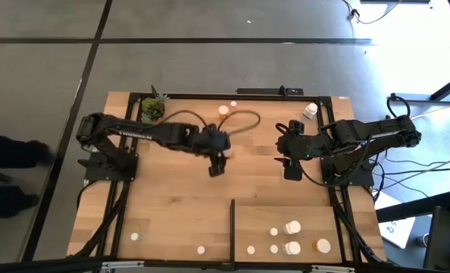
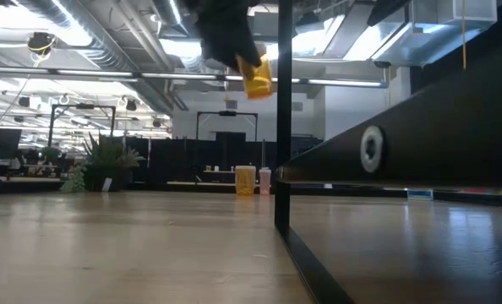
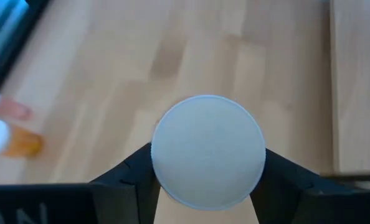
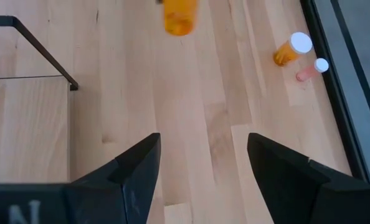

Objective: Pick and place medicine bottles onto shelf by color
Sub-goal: Put the bottom orange pill bottle on the shelf aligned with the other orange pill bottle

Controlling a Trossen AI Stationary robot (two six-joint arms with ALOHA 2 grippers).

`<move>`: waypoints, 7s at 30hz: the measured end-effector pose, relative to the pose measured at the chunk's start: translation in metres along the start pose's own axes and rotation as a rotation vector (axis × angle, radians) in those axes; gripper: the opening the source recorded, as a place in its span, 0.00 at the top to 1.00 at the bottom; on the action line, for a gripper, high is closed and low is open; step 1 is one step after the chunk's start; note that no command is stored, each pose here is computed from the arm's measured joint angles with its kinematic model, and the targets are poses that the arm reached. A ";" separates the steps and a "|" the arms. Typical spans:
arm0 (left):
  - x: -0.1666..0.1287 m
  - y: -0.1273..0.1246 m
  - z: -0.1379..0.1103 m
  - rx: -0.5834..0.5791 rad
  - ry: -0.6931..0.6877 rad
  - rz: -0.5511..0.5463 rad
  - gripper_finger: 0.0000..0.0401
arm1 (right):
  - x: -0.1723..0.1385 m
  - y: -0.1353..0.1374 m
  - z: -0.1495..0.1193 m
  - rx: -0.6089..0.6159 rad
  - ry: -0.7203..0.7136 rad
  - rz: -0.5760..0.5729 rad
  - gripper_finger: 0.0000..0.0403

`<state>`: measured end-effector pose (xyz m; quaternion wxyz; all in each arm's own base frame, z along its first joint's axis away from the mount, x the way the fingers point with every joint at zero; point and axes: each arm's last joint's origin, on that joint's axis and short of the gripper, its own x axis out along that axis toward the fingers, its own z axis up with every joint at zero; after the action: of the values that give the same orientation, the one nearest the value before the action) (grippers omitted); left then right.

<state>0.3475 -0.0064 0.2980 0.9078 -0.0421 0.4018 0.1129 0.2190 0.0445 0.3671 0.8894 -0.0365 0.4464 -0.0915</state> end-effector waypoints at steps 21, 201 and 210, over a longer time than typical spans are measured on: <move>0.064 0.030 0.014 0.110 -0.048 -0.016 0.54 | 0.000 0.000 -0.002 0.001 0.024 0.000 0.40; -0.150 -0.010 -0.089 0.203 -0.132 0.589 0.15 | 0.206 -0.027 0.039 -0.269 0.175 0.160 0.40; -0.147 0.003 -0.062 0.275 -0.154 0.346 0.15 | 0.225 -0.024 0.035 -0.204 0.217 0.158 0.40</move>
<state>0.2064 -0.0390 0.3644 0.9000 0.1604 0.3441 0.2141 0.3752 -0.0237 0.2140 0.8322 -0.0813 0.5481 0.0210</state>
